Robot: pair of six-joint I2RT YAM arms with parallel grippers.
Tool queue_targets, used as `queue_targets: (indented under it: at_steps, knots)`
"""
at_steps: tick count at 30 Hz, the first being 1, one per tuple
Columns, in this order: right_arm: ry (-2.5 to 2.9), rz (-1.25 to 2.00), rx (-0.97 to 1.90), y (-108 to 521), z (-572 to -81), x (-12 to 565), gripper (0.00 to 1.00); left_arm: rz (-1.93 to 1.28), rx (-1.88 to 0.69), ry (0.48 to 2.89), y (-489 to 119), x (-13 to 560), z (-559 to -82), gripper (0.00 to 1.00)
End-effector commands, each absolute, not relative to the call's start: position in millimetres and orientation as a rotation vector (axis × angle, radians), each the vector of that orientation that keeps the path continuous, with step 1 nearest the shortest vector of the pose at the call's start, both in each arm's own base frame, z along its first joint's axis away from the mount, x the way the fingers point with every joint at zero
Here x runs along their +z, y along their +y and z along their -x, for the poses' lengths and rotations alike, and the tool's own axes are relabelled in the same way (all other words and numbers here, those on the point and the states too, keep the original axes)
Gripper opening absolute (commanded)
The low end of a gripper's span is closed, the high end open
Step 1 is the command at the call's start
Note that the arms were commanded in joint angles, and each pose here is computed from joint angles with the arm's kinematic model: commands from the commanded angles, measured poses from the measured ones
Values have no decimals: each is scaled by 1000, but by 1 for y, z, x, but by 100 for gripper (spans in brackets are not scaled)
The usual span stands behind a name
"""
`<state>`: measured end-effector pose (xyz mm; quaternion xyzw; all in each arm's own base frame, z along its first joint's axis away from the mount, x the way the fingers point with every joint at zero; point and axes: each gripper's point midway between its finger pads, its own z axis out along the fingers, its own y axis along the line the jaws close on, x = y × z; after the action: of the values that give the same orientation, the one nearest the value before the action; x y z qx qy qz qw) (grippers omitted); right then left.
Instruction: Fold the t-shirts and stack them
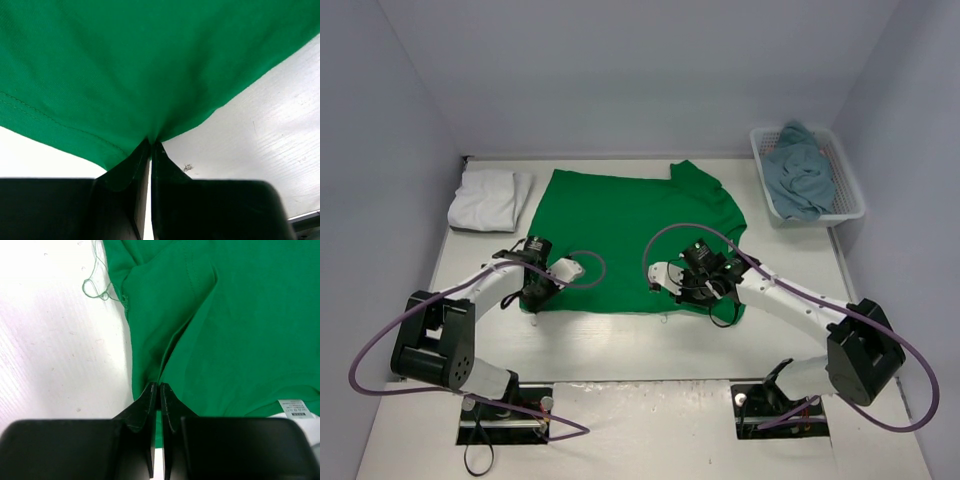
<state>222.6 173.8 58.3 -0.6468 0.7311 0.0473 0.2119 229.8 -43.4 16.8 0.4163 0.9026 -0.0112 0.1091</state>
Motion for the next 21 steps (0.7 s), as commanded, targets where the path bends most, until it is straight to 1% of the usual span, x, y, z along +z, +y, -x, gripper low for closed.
queue_targets:
  at_steps: [1, 14, 21]
  knots:
    - [2018, 1730, 111, 171, -227, 77, 0, -1206, -43, 2631, -47, 34, -236, 0]
    - [1969, 1608, 48, 158, -234, 114, 0, -1103, -67, 2540, -56, 81, -241, 0]
    - [1934, 1564, 53, 155, -231, 127, 0, -1094, -128, 2509, -62, 99, -230, 0]
